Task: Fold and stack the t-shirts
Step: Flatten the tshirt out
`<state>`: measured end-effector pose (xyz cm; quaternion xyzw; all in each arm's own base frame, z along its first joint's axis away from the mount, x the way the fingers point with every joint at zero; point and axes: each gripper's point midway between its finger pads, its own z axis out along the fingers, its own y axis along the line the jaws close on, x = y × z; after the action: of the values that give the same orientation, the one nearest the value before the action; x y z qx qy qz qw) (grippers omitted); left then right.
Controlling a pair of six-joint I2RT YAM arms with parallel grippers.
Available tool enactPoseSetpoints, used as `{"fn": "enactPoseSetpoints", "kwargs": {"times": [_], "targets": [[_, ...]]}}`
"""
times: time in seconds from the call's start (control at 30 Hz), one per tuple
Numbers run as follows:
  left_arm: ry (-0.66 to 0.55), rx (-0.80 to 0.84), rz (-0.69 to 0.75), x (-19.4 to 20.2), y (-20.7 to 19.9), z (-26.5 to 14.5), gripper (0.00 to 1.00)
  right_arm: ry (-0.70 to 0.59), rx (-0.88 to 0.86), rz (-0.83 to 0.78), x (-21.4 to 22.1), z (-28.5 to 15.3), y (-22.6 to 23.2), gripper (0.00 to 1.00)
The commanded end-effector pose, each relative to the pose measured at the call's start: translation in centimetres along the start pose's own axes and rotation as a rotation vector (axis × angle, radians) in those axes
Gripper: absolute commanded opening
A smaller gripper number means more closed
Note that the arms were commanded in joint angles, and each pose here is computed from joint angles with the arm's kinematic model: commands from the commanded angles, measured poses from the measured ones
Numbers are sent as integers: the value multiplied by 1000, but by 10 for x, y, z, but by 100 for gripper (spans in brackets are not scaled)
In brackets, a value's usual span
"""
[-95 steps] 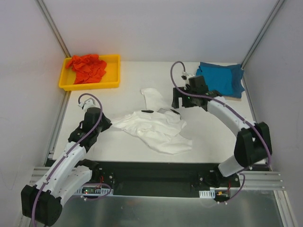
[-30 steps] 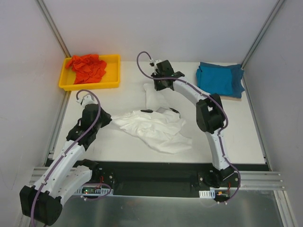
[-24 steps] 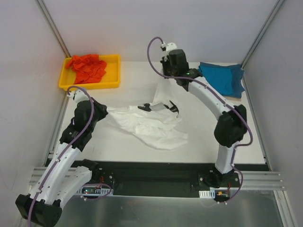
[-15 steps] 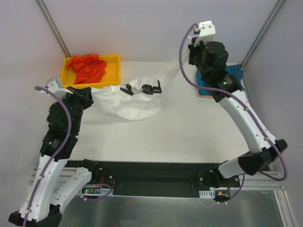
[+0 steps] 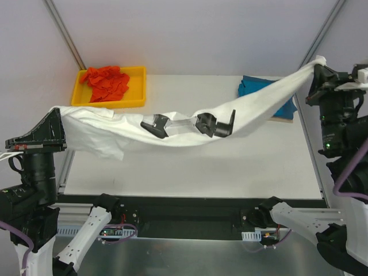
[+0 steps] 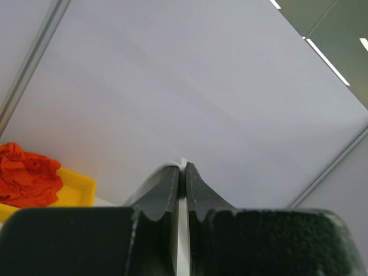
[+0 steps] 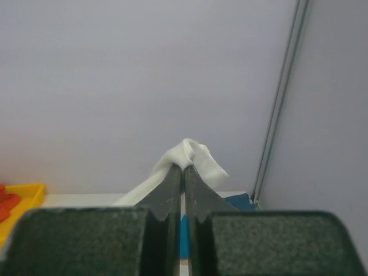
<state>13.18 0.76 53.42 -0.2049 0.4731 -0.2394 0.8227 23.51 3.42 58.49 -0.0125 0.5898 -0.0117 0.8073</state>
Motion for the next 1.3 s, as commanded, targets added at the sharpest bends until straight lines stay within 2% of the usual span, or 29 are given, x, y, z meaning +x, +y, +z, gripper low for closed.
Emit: {"fn": "enactPoseSetpoints", "kwargs": {"times": [0.0,0.17,0.2,0.27,0.3,0.33,0.37,0.4,0.43,0.47,0.5,0.53,0.57,0.63,0.73,0.8,0.83,0.9,0.97,1.03,1.13,1.27], "targets": [[44,-61,37,32,18,14,0,114,99,-84,30,-9,-20,1],[155,-186,66,90,49,32,0,309,273,-249,92,9,-31,1],[211,-242,76,119,65,37,0,373,289,-296,116,20,-26,1],[289,-318,92,157,87,38,0,516,320,-377,167,29,-31,1],[376,-390,117,197,109,38,0,608,327,-366,208,40,-23,1],[427,-426,128,219,121,37,0,704,356,-371,238,40,-36,2],[535,-495,181,262,145,32,0,773,305,-320,269,45,-28,3],[587,-532,196,283,157,29,3,880,294,-294,316,51,-21,8],[629,-581,221,298,174,28,12,941,300,-271,340,54,-27,26],[712,-631,257,325,192,29,27,989,282,-261,361,58,-24,36],[795,-664,270,338,202,22,50,1048,289,-284,387,68,-23,42],[857,-687,239,344,209,23,85,1111,307,-312,397,65,-27,61],[897,-706,233,351,211,33,99,1139,358,-357,400,66,-36,74],[947,-744,250,353,215,29,99,1174,406,-387,409,67,-40,96],[951,-743,236,354,214,24,99,1143,436,-362,411,55,-44,96],[944,-755,239,349,218,11,99,1101,414,-268,402,45,-38,96],[942,-761,242,348,220,5,99,1118,402,-238,414,32,-34,96],[934,-792,240,341,231,-16,99,1071,368,-114,403,22,-23,96],[942,-830,221,339,243,-43,99,1078,353,-55,416,0,-17,96],[921,-896,148,335,257,-62,99,997,363,38,404,-5,-15,96],[886,-993,47,336,279,-90,99,973,313,111,401,-21,-6,96],[911,-1007,-7,350,290,-102,99,1011,217,157,399,-38,9,96]]}}
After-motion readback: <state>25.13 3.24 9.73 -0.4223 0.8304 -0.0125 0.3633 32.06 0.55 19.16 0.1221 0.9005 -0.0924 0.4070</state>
